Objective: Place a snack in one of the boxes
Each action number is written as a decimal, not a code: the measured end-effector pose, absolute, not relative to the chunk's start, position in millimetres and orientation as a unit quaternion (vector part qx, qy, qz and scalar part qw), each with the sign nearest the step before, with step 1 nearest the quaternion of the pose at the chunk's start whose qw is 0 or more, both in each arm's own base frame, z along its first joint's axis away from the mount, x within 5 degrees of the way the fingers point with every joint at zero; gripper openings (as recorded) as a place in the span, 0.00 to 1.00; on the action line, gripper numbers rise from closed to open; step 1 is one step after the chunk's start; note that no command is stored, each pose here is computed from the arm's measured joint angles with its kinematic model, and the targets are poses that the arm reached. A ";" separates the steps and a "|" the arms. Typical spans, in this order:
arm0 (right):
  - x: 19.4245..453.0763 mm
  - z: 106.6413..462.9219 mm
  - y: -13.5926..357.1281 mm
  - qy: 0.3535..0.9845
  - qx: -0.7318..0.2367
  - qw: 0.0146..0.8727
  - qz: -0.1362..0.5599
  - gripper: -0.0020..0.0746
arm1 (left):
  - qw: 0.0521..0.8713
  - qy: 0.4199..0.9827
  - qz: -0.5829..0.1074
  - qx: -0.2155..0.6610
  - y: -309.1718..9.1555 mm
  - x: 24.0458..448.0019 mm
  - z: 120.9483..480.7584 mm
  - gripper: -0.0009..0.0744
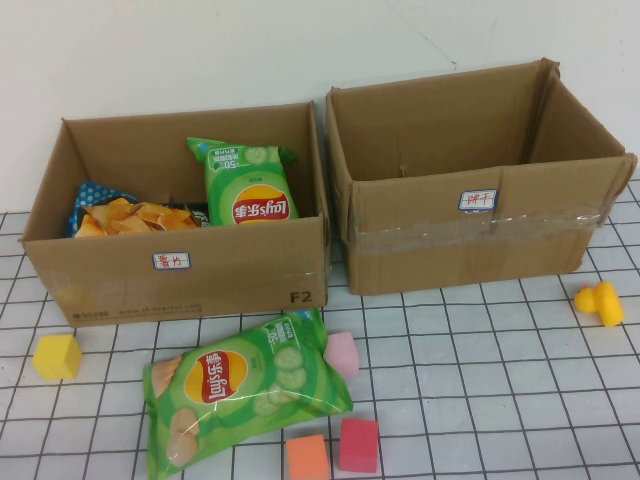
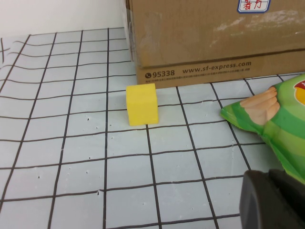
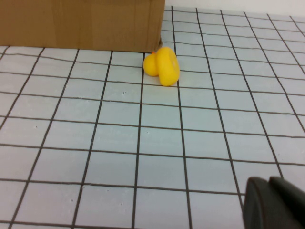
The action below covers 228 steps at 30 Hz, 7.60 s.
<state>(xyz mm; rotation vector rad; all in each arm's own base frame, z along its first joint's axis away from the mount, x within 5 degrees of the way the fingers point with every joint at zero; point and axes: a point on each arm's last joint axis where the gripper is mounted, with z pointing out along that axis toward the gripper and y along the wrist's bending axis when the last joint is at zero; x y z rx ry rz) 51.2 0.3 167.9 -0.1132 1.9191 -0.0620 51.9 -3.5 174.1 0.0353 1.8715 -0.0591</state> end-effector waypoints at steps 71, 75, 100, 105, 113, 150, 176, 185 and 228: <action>51.2 167.9 0.3 0.818 -0.048 0.572 -0.026 0.03 | 0.658 0.750 -0.071 -0.008 -6.9 55.5 325.9 0.01; 51.2 167.9 0.3 0.818 -0.048 0.572 -0.026 0.03 | 0.603 0.794 -0.078 -0.003 -10.7 83.3 329.2 0.01; 51.2 167.9 0.3 0.818 -0.048 0.572 -0.026 0.02 | 0.285 0.917 -0.096 0.263 -88.7 197.8 209.5 0.69; 51.2 167.9 0.3 0.818 -0.048 0.572 -0.026 0.02 | 0.289 0.910 -0.080 0.287 -103.6 209.9 192.0 0.82; 51.2 167.9 0.3 0.818 -0.048 0.572 -0.026 0.02 | 0.277 0.922 -0.072 0.261 -107.6 224.7 165.9 0.83; 51.2 167.9 0.3 0.818 -0.048 0.572 -0.026 0.02 | 0.385 0.878 -0.072 0.274 -100.9 212.6 220.9 0.03; 51.2 167.9 0.3 0.818 -0.048 0.572 -0.026 0.02 | 0.557 0.789 -0.051 0.256 -107.3 293.2 356.2 0.03; 51.2 167.9 0.3 0.818 -0.048 0.572 -0.026 0.02 | 0.498 0.835 -0.001 0.233 -78.3 354.3 309.3 0.16; 51.2 167.9 0.3 0.818 -0.048 0.572 -0.026 0.02 | 0.601 0.788 -0.032 0.130 -27.6 130.8 278.4 0.01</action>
